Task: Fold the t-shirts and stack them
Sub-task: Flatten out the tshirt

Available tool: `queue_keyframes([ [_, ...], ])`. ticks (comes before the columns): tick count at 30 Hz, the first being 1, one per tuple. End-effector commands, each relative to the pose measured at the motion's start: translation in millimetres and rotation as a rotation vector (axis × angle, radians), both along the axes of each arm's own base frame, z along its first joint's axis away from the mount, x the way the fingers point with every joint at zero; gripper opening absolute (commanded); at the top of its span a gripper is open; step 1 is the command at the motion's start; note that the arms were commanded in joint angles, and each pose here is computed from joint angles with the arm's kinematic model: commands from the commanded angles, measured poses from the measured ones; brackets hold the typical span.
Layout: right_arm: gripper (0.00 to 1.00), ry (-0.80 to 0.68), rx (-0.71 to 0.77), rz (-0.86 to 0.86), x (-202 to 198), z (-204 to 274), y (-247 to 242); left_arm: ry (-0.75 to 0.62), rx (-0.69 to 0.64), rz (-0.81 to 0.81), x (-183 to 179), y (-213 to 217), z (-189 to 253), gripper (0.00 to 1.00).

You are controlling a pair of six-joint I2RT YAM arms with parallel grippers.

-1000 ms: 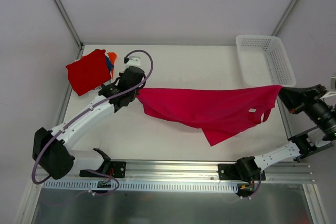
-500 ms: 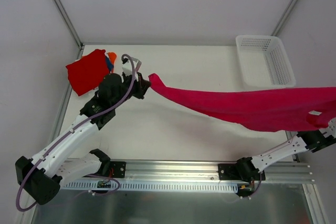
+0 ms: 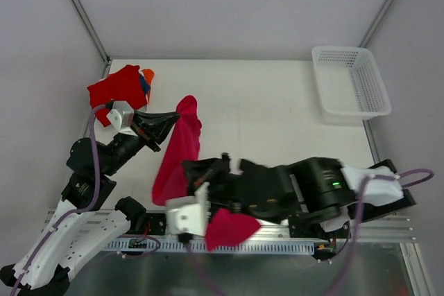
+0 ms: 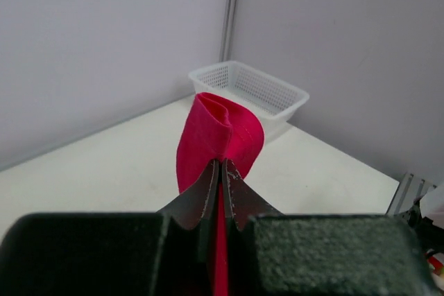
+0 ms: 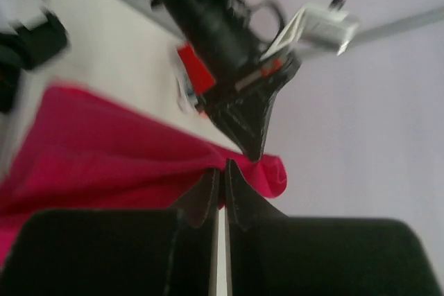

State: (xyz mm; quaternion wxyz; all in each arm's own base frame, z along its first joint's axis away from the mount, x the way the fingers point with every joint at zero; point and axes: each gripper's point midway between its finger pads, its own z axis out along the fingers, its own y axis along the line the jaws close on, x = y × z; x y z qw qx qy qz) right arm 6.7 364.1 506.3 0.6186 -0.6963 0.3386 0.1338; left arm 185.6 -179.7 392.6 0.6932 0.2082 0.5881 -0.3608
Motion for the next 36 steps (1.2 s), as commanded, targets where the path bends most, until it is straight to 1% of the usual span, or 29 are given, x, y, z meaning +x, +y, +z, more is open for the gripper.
queue_keyframes([
  [1,0.0,-0.136,0.058,-0.405,86,29,-27,-0.09,-0.049,0.057,2,11,24,0.0],
  [3,0.0,-0.09,0.076,-0.454,108,26,-36,-0.057,-0.038,0.099,15,12,14,0.0],
  [4,0.0,-0.011,0.112,-0.482,130,22,-52,-0.04,-0.031,0.115,21,11,9,0.0],
  [6,0.0,0.091,0.177,-0.499,151,17,-74,0.005,-0.015,0.142,33,9,-2,0.0],
  [7,0.0,0.174,0.226,-0.525,173,11,-88,0.017,-0.01,0.157,37,10,-5,0.0],
  [8,0.0,0.205,0.261,-0.541,180,2,-106,0.03,-0.003,0.166,41,9,-10,0.0],
  [9,0.0,0.222,0.283,-0.609,200,-6,-127,0.043,0.0,0.179,45,9,-15,0.0],
  [10,0.0,0.242,0.29,-0.611,204,-14,-131,0.052,-0.001,0.208,50,12,-18,0.0],
  [11,0.0,0.264,0.272,-0.65,210,-33,-139,0.07,0.008,0.221,57,11,-24,0.0],
  [13,0.0,0.264,0.237,-0.768,229,-56,-157,0.1,0.027,0.24,65,9,-35,0.0],
  [15,0.0,0.279,0.151,-0.874,248,-98,-167,0.155,0.057,0.295,83,9,-54,0.0],
  [16,0.0,0.29,0.13,-0.902,253,-111,-170,0.178,0.072,0.309,89,8,-63,0.0],
  [17,0.0,0.322,0.117,-0.935,260,-128,-172,0.227,0.106,0.337,101,6,-82,0.0],
  [18,0.0,0.361,0.059,-0.988,271,-163,-179,0.251,0.122,0.353,106,5,-92,0.0],
  [19,0.0,0.388,0.06,-1.008,277,-178,-179,0.303,0.163,0.373,117,1,-114,0.0],
  [20,0.0,0.417,0.06,-1.029,282,-193,-181,0.332,0.185,0.389,124,0,-127,0.0],
  [21,0.0,0.474,0.036,-1.079,287,-226,-187,0.356,0.206,0.43,131,3,-137,0.0],
  [22,0.0,0.502,0.061,-1.066,292,-237,-180,0.406,0.25,0.449,140,1,-159,0.0],
  [24,0.0,0.551,0.052,-1.094,296,-268,-181,0.454,0.293,0.512,150,7,-180,0.0],
  [26,0.0,0.554,0.045,-1.128,304,-282,-180,0.496,0.337,0.548,157,9,-200,0.0],
  [27,0.0,0.54,0.041,-1.174,309,-284,-186,0.499,0.346,0.568,159,12,-202,0.0],
  [29,0.0,0.531,0.017,-1.209,314,-289,-188,0.508,0.362,0.579,160,14,-208,0.0],
  [32,0.0,0.475,0.004,-1.315,325,-290,-207,0.497,0.38,0.62,161,22,-208,0.0],
  [33,0.0,0.432,0.012,-1.401,332,-286,-223,0.497,0.387,0.64,162,26,-209,0.0],
  [34,0.0,0.42,0.055,-1.47,339,-279,-234,0.501,0.398,0.685,163,33,-211,0.0],
  [35,0.0,0.412,0.077,-1.586,350,-281,-259,0.504,0.403,0.707,164,37,-211,0.0],
  [36,0.0,0.357,0.116,-1.721,354,-274,-286,0.509,0.408,0.737,164,42,-212,0.0],
])
